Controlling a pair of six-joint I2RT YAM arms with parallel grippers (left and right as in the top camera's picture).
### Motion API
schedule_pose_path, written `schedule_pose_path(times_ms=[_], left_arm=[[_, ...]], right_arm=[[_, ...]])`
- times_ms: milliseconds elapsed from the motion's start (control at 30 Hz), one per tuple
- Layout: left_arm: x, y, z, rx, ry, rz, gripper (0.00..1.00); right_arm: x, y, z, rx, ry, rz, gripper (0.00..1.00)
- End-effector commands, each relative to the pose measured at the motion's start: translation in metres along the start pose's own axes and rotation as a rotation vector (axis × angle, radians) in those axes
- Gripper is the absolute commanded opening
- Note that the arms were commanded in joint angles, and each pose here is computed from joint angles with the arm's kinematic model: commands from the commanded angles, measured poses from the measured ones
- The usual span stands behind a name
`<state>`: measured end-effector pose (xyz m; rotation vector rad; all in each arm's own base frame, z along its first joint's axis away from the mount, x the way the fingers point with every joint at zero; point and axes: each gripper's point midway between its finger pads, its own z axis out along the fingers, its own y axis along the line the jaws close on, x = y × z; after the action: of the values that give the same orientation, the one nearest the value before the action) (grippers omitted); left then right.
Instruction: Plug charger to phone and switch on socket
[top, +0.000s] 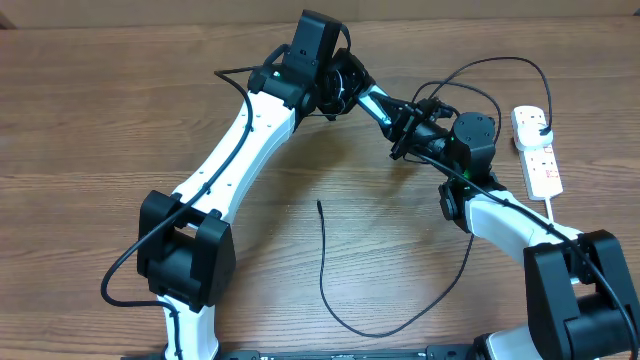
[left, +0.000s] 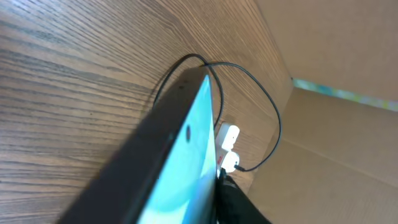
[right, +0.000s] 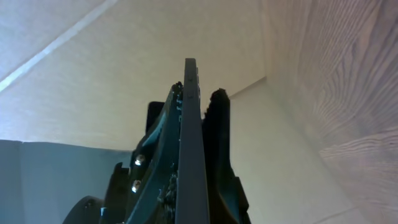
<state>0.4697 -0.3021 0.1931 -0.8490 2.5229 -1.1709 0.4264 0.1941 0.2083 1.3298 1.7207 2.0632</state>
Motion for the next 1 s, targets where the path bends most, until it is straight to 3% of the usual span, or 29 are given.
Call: schedule_pose_path(times_ms=[0, 167, 400, 500, 800, 967], left_arm=[[0.0007, 0.0124, 0.0103, -0.037, -0.002, -0.013, 0.18], [0.0007, 0.0125, 0.0103, -0.037, -0.003, -0.033, 0.1], [0.0008, 0.0126, 0.0103, -0.038, -0.002, -0.032, 0.12], [0.0006, 0.0126, 0.0102, -0.038, -0.003, -0.033, 0.04], [0.0001, 0.0126, 0.01, -0.037, -0.002, -0.03, 0.04], [-0.0034, 0.0134, 0.0087, -0.035, -0.005, -0.034, 0.04]], right_arm=[[0.0183, 0.0237, 0.0041, -0.044, 0.063, 0.09, 0.04], [0.0193, 0.023, 0.004, -0.04, 0.069, 0.09, 0.04], [0.0198, 0.0226, 0.004, -0.038, 0.072, 0.09, 0.05], [0.0198, 0.0226, 0.004, -0.038, 0.071, 0.09, 0.24], [0.0209, 0.0219, 0.004, -0.033, 0.078, 0.089, 0.85], [0.0223, 0.0211, 0.0039, -0.028, 0.085, 0.089, 0.93]])
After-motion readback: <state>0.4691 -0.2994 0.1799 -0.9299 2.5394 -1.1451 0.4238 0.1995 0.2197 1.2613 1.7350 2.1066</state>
